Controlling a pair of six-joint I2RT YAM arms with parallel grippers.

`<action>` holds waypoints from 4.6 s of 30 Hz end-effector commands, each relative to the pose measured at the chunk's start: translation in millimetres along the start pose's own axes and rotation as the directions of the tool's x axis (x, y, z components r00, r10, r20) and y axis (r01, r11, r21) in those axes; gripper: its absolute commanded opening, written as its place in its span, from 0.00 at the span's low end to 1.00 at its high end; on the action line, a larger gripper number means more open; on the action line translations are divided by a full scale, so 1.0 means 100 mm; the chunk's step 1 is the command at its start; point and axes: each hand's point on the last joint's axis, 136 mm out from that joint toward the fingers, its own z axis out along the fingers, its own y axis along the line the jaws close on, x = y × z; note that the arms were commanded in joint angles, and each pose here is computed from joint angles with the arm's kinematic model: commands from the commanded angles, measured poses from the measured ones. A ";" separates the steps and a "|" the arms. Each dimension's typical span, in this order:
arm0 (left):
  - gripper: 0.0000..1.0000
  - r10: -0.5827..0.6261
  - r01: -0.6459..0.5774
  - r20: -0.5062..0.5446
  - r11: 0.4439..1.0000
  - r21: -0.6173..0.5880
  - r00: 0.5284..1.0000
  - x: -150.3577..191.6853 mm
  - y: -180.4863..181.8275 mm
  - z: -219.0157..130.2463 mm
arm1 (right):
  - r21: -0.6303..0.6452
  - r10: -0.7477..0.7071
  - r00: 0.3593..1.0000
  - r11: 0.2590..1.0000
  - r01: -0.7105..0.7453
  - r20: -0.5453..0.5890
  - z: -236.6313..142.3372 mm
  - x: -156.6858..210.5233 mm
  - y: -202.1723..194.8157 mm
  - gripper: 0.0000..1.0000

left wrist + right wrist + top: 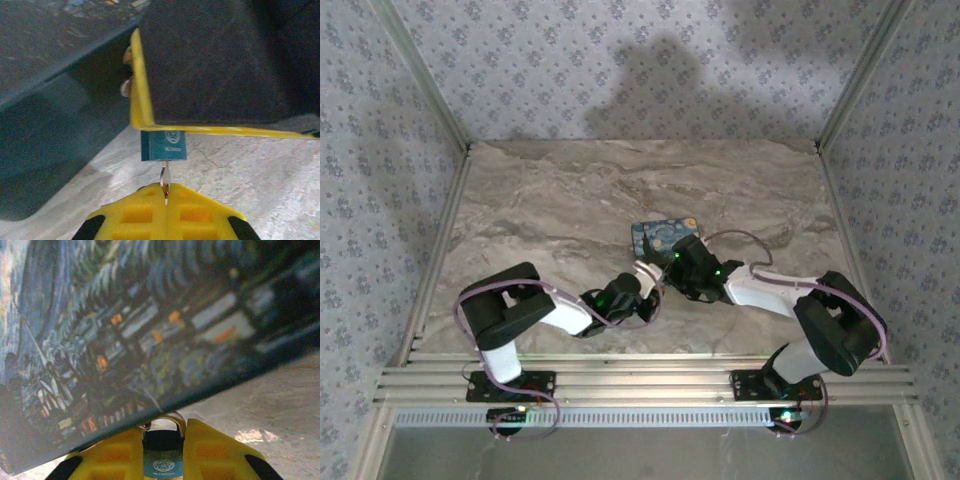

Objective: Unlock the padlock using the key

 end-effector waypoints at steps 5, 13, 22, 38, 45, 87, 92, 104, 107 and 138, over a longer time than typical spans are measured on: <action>0.00 0.209 -0.209 -0.043 0.978 0.004 0.977 0.04 -0.21 -0.04 | -0.031 -0.025 0.996 0.999 0.022 -0.088 -0.09 0.17 0.16 0.31; 0.00 0.081 -0.081 -0.019 0.997 -0.007 0.997 -0.01 -0.13 -0.07 | -0.047 -0.042 0.999 0.998 0.041 -0.002 -0.39 0.03 0.17 0.65; 0.00 -0.020 0.019 0.022 0.999 0.029 1.000 -0.18 -0.09 -0.17 | -0.099 -0.009 0.999 0.995 0.012 0.031 -0.41 0.04 0.11 0.63; 0.00 0.021 -0.021 0.005 1.000 -0.015 1.000 -0.16 -0.01 -0.15 | -0.048 -0.008 1.000 0.999 0.009 0.004 -0.32 0.13 -0.05 0.56; 0.00 0.086 -0.086 -0.005 0.996 -0.031 0.996 -0.17 -0.07 -0.17 | -0.053 -0.007 1.000 0.999 0.006 -0.015 -0.25 0.15 -0.02 0.41; 0.00 0.166 -0.165 0.084 0.986 -0.022 0.983 -0.35 -0.35 -0.25 | -0.036 -0.014 0.999 0.999 0.012 -0.052 -0.17 0.25 -0.02 0.44; 0.00 0.126 -0.129 0.135 0.992 0.014 0.983 -0.41 -0.40 -0.32 | -0.051 -0.003 0.999 0.999 0.000 -0.049 -0.17 0.25 -0.01 0.46; 0.00 0.061 -0.073 0.180 0.996 0.056 0.982 -0.44 -0.43 -0.37 | -0.067 -0.001 1.000 0.998 -0.001 -0.031 -0.28 0.21 0.01 0.37; 0.00 0.050 -0.065 0.190 0.995 0.073 0.980 -0.46 -0.45 -0.42 | -0.066 0.000 0.999 0.998 -0.003 -0.036 -0.27 0.21 0.00 0.25; 0.06 0.043 -0.053 0.159 0.997 0.060 0.986 -0.34 -0.39 -0.44 | -0.097 -0.036 0.997 0.994 0.042 0.063 -0.51 0.06 -0.11 0.00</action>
